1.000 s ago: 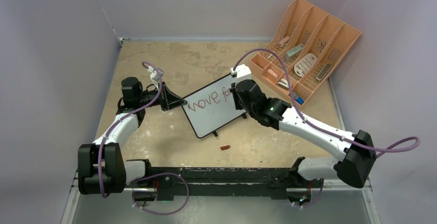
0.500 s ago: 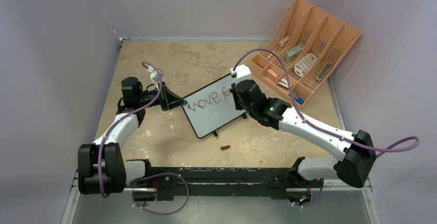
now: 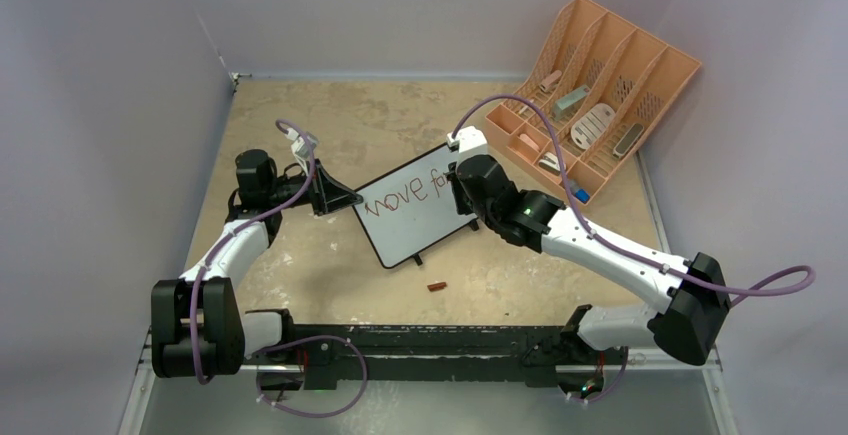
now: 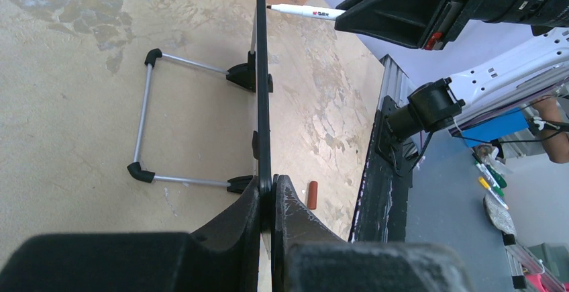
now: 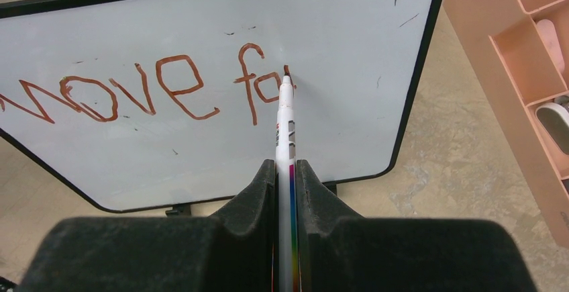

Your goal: Write a sentence on the whiteboard

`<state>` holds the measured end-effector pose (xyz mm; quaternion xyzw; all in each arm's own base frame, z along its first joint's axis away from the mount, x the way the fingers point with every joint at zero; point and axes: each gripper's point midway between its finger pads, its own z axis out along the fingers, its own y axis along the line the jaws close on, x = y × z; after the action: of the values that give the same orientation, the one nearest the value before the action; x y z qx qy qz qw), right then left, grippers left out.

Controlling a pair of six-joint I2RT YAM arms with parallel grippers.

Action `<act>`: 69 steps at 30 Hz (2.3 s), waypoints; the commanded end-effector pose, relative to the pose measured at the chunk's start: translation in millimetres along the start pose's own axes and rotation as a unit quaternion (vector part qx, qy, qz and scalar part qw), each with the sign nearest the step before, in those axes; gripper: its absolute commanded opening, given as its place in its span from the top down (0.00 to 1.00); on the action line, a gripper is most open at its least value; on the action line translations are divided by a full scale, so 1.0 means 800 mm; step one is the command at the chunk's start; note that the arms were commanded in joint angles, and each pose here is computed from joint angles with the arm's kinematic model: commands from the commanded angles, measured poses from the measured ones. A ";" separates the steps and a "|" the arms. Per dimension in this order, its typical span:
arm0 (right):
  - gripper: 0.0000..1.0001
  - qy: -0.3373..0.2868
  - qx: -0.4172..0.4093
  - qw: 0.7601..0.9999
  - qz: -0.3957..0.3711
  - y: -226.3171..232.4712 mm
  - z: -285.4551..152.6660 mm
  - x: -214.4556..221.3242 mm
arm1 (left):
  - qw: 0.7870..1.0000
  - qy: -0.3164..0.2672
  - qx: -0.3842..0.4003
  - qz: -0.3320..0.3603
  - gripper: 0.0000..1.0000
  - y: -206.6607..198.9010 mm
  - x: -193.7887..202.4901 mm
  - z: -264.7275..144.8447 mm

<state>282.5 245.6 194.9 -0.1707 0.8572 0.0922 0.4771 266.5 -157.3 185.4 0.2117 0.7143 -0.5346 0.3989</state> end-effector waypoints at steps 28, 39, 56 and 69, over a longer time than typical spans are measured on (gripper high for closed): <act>1.00 0.003 0.006 1.000 0.000 -0.004 0.007 0.005 | 0.999 0.001 0.009 0.031 1.00 -0.002 -0.008 0.003; 1.00 -0.014 0.012 1.000 0.001 -0.006 0.007 -0.012 | 0.999 0.002 0.010 0.031 1.00 -0.002 -0.008 0.003; 1.00 -0.038 0.014 0.999 0.008 -0.008 0.004 -0.035 | 0.999 0.002 0.010 0.031 1.00 -0.002 -0.008 0.003; 1.00 -0.035 0.024 0.999 0.010 -0.016 0.006 -0.032 | 0.999 0.002 0.010 0.030 1.00 -0.002 -0.008 0.003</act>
<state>290.1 238.8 192.7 -0.1675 0.8575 0.0789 0.4800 266.9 -157.3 185.4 0.2114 0.7147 -0.5347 0.3983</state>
